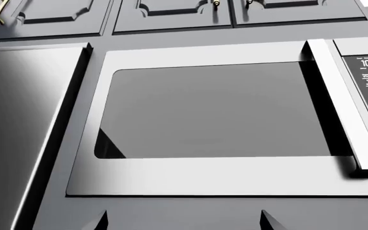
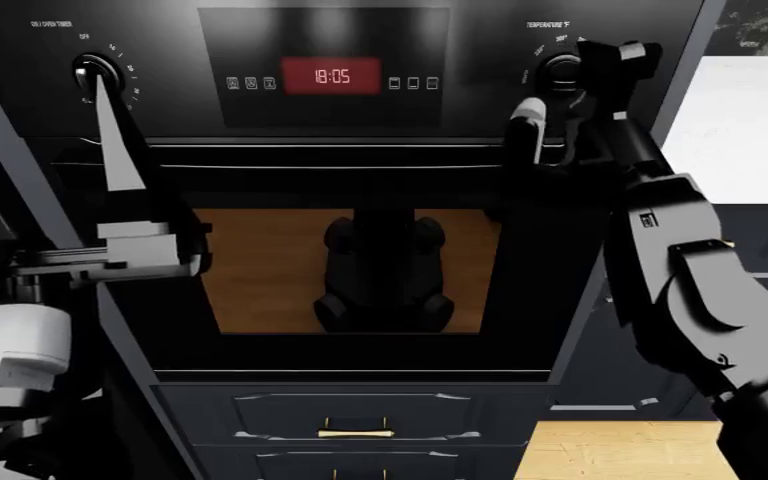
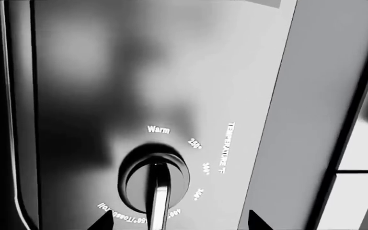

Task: Preheat the oven by turning the temperature knob.

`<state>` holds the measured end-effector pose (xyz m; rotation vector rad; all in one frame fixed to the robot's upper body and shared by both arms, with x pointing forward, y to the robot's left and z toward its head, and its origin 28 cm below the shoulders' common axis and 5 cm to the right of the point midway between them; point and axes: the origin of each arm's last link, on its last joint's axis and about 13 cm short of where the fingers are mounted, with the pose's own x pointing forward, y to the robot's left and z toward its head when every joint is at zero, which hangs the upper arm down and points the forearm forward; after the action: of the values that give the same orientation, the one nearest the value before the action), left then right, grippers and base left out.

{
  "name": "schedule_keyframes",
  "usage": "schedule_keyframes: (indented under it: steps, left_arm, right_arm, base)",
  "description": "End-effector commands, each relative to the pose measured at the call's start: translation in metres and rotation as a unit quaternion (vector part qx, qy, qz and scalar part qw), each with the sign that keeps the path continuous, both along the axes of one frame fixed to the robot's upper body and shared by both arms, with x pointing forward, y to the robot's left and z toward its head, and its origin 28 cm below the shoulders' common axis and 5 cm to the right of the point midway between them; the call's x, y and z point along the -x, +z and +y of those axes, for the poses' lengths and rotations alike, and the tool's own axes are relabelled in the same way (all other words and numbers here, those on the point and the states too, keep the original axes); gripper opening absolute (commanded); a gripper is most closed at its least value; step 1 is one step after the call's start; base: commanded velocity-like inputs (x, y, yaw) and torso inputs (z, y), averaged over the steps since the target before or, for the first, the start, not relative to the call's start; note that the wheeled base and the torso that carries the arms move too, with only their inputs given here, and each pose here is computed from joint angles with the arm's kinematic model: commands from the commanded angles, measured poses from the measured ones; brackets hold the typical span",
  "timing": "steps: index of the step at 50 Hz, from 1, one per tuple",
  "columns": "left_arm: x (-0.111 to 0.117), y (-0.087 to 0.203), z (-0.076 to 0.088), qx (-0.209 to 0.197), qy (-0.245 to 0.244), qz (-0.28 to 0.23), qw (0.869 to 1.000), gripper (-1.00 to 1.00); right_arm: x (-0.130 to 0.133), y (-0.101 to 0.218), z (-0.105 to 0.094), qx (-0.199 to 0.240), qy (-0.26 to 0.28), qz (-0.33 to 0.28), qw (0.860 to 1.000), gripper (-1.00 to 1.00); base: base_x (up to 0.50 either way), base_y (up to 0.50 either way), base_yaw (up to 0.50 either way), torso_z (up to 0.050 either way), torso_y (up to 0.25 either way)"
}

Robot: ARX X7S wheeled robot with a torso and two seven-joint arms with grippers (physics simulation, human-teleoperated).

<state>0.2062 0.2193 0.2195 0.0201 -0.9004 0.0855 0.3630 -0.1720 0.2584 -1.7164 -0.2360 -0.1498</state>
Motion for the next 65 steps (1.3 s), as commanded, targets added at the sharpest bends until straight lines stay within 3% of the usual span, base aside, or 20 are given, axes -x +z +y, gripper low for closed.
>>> schedule_keyframes:
  steps: [1, 65]
  left_arm:
    - [-0.001, 0.000, 0.000, 0.000, 0.000, 0.001, 1.000, 1.00]
    - [0.000, -0.001, 0.000, -0.002, -0.001, 0.002, 1.000, 1.00]
  right_arm:
    - [-0.006, -0.002, -0.001, -0.004, -0.006, 0.002, 1.000, 1.00]
    - [-0.014, 0.002, -0.010, -0.017, -0.022, -0.004, 1.000, 1.00]
  base:
    - [0.00, 0.00, 0.00, 0.000, 0.000]
    - [0.00, 0.00, 0.00, 0.000, 0.000]
